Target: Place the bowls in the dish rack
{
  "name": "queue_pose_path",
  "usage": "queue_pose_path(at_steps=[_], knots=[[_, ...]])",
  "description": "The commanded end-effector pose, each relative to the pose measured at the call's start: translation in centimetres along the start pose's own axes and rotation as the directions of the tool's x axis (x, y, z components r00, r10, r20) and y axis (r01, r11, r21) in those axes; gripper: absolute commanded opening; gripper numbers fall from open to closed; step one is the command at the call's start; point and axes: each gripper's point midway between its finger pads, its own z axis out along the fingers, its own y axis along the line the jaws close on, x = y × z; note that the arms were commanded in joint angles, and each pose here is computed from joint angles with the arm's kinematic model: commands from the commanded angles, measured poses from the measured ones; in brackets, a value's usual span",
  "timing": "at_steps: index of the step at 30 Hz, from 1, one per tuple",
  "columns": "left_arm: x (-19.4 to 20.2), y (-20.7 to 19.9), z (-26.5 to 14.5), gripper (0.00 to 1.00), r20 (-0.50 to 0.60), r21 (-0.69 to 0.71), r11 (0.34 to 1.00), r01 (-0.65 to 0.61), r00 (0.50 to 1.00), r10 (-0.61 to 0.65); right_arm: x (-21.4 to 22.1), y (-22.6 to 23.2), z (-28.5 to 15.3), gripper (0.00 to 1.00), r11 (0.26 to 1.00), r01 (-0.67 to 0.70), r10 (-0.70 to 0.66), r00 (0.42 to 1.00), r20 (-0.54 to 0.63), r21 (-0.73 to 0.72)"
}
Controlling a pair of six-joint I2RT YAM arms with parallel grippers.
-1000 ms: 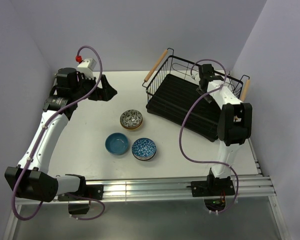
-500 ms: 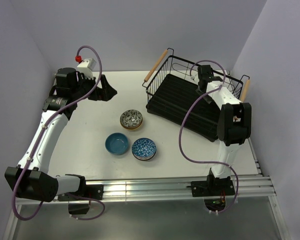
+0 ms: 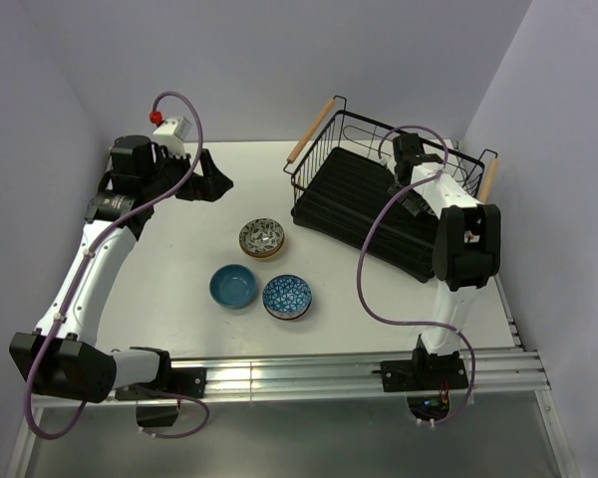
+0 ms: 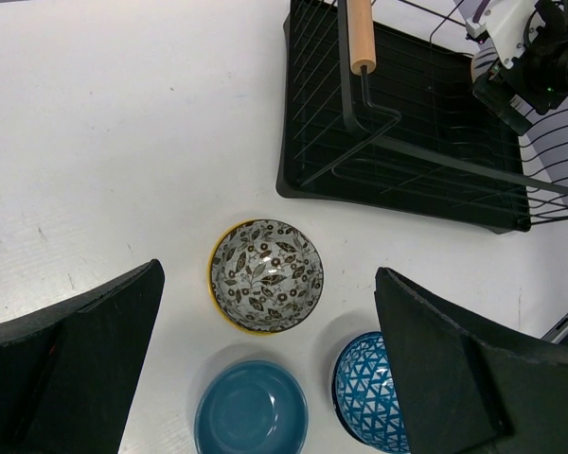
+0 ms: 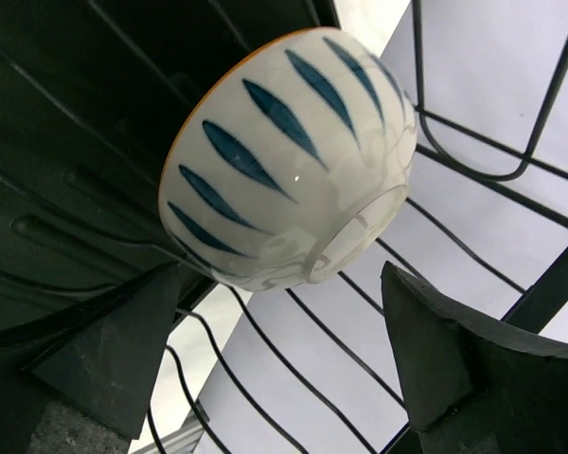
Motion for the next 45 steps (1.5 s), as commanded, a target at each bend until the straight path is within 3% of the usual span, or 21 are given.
queue_pose_path(at_steps=[1,11,17,19,22,28,32,38,45], knots=[[-1.3,-1.1,-1.1,0.99,0.054,0.032,0.999,-0.039,0.998,0.037,0.3,-1.6,-2.6,0.94,0.999,-0.042,0.041,0.999,0.023,0.034],[-0.1,-1.7,-2.3,1.0,0.026,0.057,0.996,-0.063,0.998,0.062,-0.6,-3.3,-7.5,0.97,0.991,-0.127,0.132,0.983,0.128,-0.047],[3.9,-1.4,-3.1,1.0,-0.073,0.106,0.993,-0.052,0.996,0.059,-1.6,-4.3,-12.8,0.98,0.963,-0.215,0.251,0.934,0.252,-0.164],[4.7,-1.3,-3.4,0.99,-0.098,0.133,0.989,-0.062,0.992,0.076,-2.4,-5.2,-15.6,0.98,0.944,-0.25,0.311,0.892,0.327,-0.216],[7.7,-0.1,-3.5,1.0,-0.209,0.145,0.987,-0.072,0.973,0.102,-2.7,-5.2,-19.3,0.98,0.914,-0.261,0.372,0.846,0.383,-0.312],[13.9,2.7,-2.9,0.9,-0.4,0.12,0.992,-0.037,0.913,0.083,-2.9,-4.4,-24.7,1.0,0.838,-0.266,0.494,0.739,0.458,-0.477],[16.8,4.6,-2.1,0.78,-0.519,0.097,0.995,-0.024,0.852,0.072,-2.3,-3.2,-27.3,1.0,0.789,-0.254,0.554,0.689,0.468,-0.559],[21.0,6.8,-2.0,0.61,-0.633,0.062,0.997,-0.051,0.77,0.079,-1.4,-2.0,-28.1,1.0,0.763,-0.252,0.581,0.673,0.458,-0.596],[24.0,7.2,-1.6,0.57,-0.682,0.074,0.994,-0.078,0.723,0.107,-0.8,-1.3,-29.1,1.0,0.745,-0.236,0.596,0.655,0.465,-0.624]])
